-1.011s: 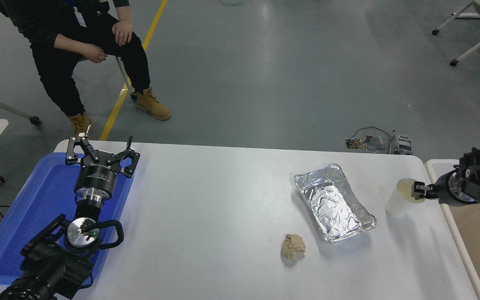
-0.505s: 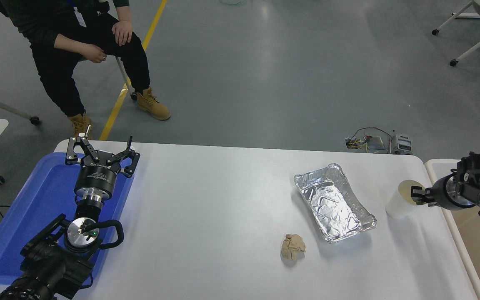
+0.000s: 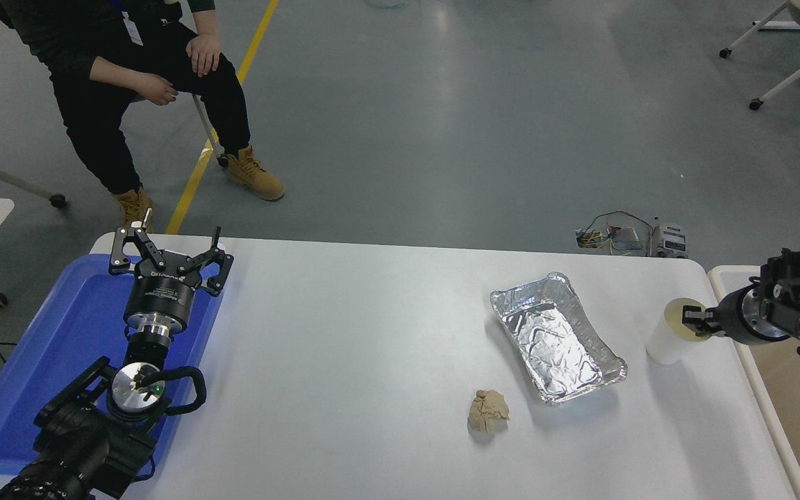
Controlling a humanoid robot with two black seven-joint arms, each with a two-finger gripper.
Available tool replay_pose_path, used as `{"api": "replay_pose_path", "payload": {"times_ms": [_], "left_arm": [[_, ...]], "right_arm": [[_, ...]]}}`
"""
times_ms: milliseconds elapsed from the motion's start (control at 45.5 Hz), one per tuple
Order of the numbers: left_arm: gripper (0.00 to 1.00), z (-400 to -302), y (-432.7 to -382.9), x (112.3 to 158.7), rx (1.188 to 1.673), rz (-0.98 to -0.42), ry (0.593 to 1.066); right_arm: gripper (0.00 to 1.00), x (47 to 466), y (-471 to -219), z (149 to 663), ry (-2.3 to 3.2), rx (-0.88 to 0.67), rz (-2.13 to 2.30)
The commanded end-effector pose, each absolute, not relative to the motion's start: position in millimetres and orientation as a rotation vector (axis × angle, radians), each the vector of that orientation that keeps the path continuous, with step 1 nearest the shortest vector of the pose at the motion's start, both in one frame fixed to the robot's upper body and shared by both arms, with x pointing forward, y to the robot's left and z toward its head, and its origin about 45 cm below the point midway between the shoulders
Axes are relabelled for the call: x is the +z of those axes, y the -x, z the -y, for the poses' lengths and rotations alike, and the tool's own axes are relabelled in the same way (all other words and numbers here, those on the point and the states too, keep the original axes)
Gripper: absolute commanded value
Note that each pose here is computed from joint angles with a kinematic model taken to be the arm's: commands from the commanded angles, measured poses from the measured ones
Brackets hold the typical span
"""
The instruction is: Pick up paper cup place in dustbin
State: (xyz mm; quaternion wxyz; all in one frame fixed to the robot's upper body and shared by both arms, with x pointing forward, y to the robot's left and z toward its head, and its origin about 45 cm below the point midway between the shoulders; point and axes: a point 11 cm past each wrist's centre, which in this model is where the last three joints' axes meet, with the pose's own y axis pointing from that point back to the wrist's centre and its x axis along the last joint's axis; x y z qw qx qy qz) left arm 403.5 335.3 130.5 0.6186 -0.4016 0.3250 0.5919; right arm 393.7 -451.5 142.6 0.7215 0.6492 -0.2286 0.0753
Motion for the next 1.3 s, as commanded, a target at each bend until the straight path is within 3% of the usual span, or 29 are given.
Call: {"api": "replay_pose_path", "payload": {"times_ms": [0, 462, 637, 1275], "left_arm": [[1.0, -335.3, -403.5, 130.6, 1.361, -0.747, 0.925], [1.0, -335.3, -403.5, 130.6, 1.361, -0.747, 0.925], [1.0, -335.3, -403.5, 130.6, 1.361, -0.748, 0.925], [1.0, -335.2, -403.5, 130.4, 1.362, -0.747, 0.922]], "right_arm": [[0.0, 187.2, -414.7, 455.7, -1.451, 0.195, 0.564], [0.0, 324.5, -424.6, 483.3, -1.485, 0.18, 0.671], [0.0, 356.8, -423.0, 481.5, -1.495, 0.194, 0.663], [0.0, 383.2, -403.9, 481.0, -1.53, 0.206, 0.64]]}}
